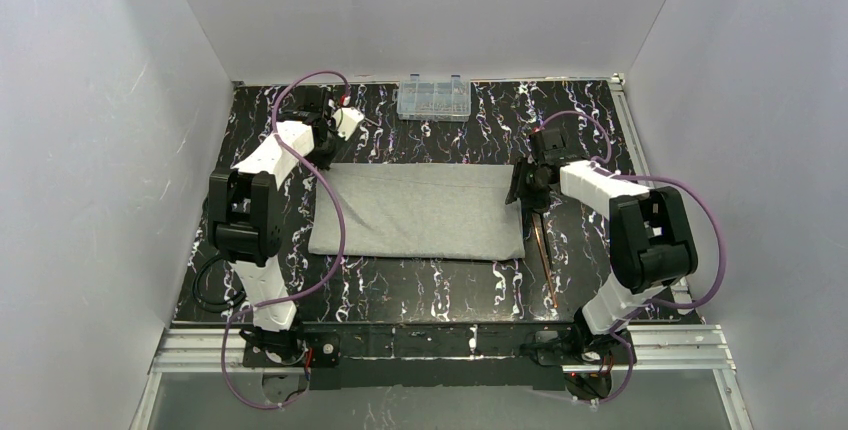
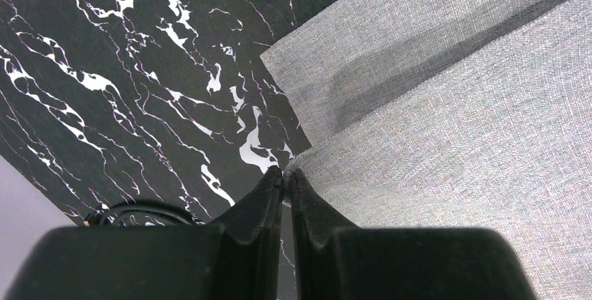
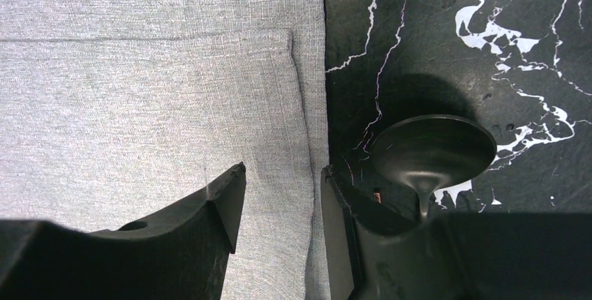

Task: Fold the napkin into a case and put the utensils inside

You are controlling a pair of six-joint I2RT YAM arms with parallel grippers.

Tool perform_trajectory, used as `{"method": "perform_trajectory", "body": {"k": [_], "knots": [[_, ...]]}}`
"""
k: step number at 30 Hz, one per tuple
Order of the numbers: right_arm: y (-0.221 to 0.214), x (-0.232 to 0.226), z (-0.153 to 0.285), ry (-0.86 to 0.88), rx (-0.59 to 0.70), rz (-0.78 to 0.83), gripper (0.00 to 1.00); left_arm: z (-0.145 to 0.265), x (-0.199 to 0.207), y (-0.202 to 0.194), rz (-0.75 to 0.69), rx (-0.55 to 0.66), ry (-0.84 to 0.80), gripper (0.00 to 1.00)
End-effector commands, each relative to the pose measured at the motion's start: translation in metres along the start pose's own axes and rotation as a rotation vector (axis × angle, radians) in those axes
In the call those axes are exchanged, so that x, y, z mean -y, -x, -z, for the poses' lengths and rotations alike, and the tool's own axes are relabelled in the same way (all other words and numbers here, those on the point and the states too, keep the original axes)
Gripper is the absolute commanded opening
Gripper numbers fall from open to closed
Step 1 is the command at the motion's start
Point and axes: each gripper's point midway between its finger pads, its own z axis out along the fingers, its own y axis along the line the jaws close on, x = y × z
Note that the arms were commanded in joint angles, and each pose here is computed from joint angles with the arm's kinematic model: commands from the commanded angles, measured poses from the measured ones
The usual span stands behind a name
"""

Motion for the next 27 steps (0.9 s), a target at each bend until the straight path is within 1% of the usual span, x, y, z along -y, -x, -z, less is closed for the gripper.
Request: {"method": "perform_trajectory", "body": {"k": [1,12,22,27], "knots": [[-0.004,-0.001,0.013,0.013,-0.007,-0.018,0.52,0.016,-0.003,0.007,-0.005,0.034,0.006,0.00],[-0.028,-0.002,0.005,0.052,-0.078,-0.025,0.50,0.016,-0.003,0.009,-0.004,0.035,0.001,0.00],[-0.019,-0.014,0.013,0.104,-0.055,-0.021,0.49,0.017,-0.003,0.012,-0.001,0.040,0.000,0.00],[-0.015,-0.012,0.018,0.089,-0.041,-0.016,0.49,0.018,-0.002,0.013,-0.001,0.041,-0.005,0.00]]}}
